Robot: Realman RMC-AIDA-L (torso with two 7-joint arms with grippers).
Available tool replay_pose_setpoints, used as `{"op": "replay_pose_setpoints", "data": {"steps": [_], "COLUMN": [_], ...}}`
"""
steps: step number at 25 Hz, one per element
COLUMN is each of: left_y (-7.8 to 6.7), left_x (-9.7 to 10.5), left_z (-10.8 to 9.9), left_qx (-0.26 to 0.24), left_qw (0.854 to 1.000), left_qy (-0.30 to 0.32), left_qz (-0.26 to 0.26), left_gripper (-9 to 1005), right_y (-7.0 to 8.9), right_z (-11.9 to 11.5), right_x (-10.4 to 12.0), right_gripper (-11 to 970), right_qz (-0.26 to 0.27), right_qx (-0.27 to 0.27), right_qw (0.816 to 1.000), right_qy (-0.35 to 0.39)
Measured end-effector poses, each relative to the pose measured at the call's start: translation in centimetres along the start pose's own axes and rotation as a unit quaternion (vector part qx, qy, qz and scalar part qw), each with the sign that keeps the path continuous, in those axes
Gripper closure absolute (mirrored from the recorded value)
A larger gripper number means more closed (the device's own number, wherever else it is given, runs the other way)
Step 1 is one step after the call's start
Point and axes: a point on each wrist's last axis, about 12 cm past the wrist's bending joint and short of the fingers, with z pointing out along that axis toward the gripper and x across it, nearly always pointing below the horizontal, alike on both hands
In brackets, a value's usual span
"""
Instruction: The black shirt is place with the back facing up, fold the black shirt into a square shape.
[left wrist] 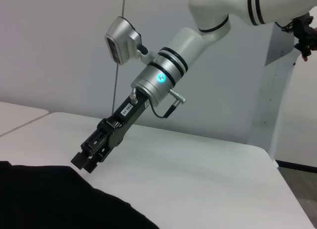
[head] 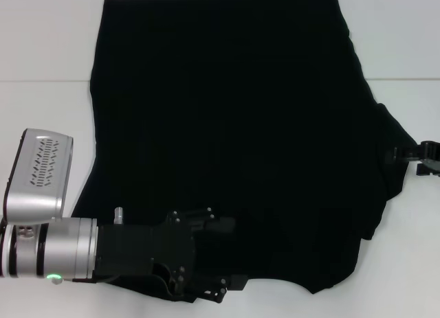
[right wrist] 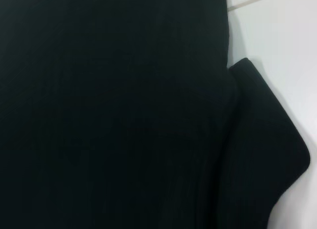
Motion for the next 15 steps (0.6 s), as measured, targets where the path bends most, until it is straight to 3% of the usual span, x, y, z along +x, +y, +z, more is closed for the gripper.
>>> {"op": "replay_pose_setpoints", "data": {"steps": [9,15], "left_y": [0.2,0.3], "left_x": [-0.2,-0.1], "left_z": [0.0,0.0], "left_qx": [-0.002,-0.006], "left_qw": [1.0,1.0], "left_qy": [-0.001,0.0], "left_qz": [-0.001,0.0], "left_gripper": [64,64], "right_y": [0.1,0.2], "right_z": [1.4,2.2], "right_x": [0.1,0.3], "right_gripper": [140,363], "right_qz": [0.008,0.009], "right_qx": [0.022,0.027], "right_qw": [0.999,0.999], "right_qy": [-0.033,-0.036]}}
